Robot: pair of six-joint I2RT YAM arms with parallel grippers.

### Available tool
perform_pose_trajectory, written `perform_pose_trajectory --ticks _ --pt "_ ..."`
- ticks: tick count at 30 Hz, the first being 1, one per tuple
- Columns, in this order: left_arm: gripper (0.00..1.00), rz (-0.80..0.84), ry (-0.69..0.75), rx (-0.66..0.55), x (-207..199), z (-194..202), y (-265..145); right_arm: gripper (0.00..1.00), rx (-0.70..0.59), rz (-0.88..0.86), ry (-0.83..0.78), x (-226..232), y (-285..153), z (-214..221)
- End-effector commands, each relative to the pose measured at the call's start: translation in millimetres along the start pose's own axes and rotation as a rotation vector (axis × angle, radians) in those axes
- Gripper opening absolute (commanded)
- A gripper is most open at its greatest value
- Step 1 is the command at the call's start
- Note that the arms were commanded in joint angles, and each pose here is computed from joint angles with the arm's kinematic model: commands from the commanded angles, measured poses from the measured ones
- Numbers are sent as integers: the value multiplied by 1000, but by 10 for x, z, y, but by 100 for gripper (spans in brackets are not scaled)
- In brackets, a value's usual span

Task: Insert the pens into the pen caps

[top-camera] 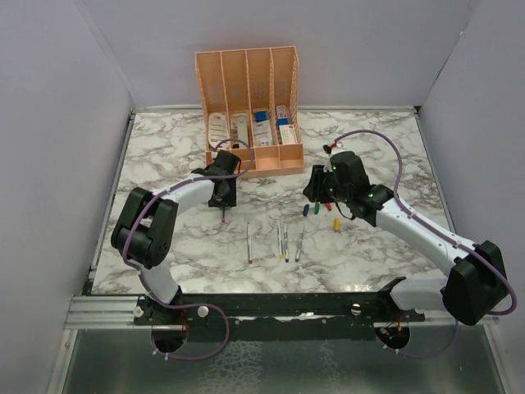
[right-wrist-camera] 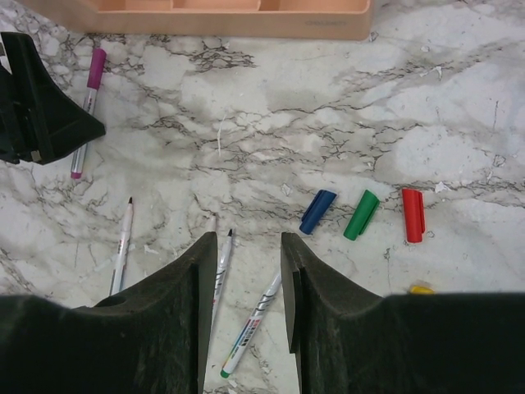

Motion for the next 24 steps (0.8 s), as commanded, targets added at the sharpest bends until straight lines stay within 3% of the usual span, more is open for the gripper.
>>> perform_pose_trajectory --ticks 1,10,16,24 --pt "43 75 -19 -38 -112 -145 -282 36 -5 -8 -13 11 -26 38" --pt "43 246 -60 -92 -264 -212 -829 36 -4 53 9 -76 6 60" --pt "42 327 -62 -20 -336 132 -965 37 51 179 41 -262 50 164" --pt "43 284 -18 75 -471 736 -1004 37 128 296 81 -541 136 410"
Point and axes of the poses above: each gripper's point midway between its finger pads, its own y axis out along the fingers, its own x axis along the line the jaws close on, z = x × y, the point moved 2 cm from there along -y, back along the fingers, and after that the axes turned 15 degrees about -y, right-handed, at the moved point
